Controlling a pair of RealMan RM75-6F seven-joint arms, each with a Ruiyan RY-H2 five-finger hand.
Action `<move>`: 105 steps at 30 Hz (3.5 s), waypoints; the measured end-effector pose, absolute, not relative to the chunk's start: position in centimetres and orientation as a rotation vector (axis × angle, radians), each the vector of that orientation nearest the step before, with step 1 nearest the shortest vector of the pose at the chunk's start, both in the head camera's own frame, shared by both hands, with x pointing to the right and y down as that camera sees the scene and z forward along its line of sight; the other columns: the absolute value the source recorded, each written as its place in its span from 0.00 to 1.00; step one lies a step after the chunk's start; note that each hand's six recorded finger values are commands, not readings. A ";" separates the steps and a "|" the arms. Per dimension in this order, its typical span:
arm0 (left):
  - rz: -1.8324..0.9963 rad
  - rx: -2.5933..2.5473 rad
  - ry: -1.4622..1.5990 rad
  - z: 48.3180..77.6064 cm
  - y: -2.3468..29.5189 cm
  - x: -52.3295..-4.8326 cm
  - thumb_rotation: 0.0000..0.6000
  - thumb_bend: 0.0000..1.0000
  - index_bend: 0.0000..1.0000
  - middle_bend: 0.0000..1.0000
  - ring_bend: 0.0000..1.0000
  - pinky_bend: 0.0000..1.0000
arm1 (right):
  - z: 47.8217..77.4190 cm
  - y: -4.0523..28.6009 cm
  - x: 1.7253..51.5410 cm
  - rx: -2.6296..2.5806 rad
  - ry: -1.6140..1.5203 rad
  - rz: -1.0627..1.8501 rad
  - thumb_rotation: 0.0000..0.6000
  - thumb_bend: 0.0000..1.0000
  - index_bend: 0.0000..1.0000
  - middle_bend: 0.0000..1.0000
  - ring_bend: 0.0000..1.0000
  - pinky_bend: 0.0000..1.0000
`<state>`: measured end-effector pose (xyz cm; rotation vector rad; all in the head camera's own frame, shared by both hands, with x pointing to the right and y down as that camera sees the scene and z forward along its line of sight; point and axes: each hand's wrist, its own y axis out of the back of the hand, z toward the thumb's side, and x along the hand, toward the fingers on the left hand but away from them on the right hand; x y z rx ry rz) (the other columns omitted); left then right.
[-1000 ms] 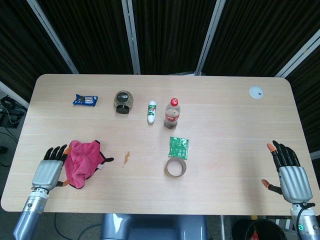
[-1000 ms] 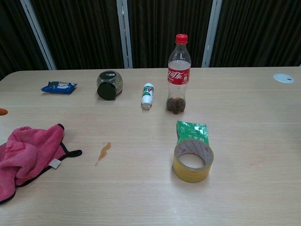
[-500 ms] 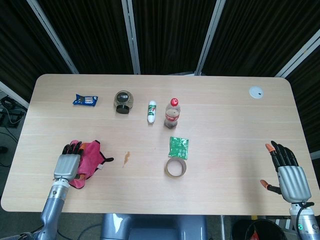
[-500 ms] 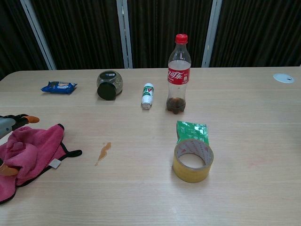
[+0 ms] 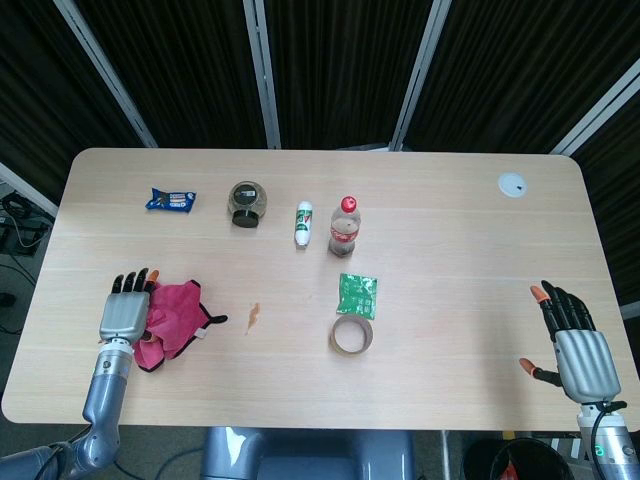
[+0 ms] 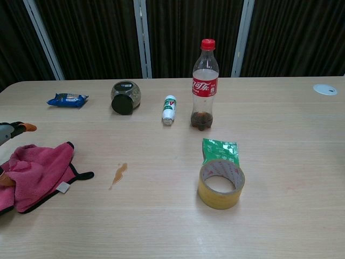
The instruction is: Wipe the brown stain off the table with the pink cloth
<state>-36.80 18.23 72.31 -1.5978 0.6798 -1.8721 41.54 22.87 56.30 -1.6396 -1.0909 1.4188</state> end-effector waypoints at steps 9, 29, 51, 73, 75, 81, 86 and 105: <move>-1.919 -1.586 0.709 73.2 17.4 -37.0 1.00 0.04 0.28 0.12 0.10 0.21 | 56.3 22.8 41.5 -1.640 -1.100 1.412 1.00 0.01 0.02 0.00 0.00 0.08; -1.943 -1.580 0.711 74.6 17.7 -37.0 1.00 0.50 0.73 0.49 0.40 0.52 | 56.3 22.8 41.6 -1.644 -1.110 1.418 1.00 0.01 0.02 0.00 0.00 0.08; -1.584 -1.729 0.895 71.4 15.7 -30.6 1.00 0.59 0.84 0.59 0.50 0.60 | 56.3 22.8 41.8 -1.648 -1.124 1.423 1.00 0.01 0.02 0.00 0.00 0.08; -1.421 -1.958 0.803 71.9 20.0 -17.9 1.00 0.59 0.85 0.59 0.50 0.60 | 56.1 22.7 42.1 -1.644 -1.152 1.424 1.00 0.01 0.02 0.00 0.00 0.08; -1.422 -1.947 0.787 72.2 20.2 -17.7 1.00 0.59 0.85 0.59 0.50 0.60 | 56.1 22.7 42.1 -1.647 -1.154 1.423 1.00 0.01 0.02 0.00 0.00 0.08; -1.452 -1.853 0.753 73.8 19.4 -18.3 1.00 0.59 0.85 0.59 0.50 0.60 | 56.2 22.7 42.1 -1.649 -1.150 1.424 1.00 0.01 0.02 0.00 0.00 0.08; -1.508 -1.755 0.765 74.9 17.2 -19.8 1.00 0.59 0.85 0.59 0.50 0.60 | 56.3 22.6 42.1 -1.658 -1.151 1.427 1.00 0.01 0.02 0.00 0.00 0.08; -1.697 -1.447 0.759 75.2 11.4 -31.6 1.00 0.59 0.85 0.59 0.50 0.60 | 56.5 22.6 42.0 -1.652 -1.137 1.436 1.00 0.01 0.02 0.00 0.00 0.08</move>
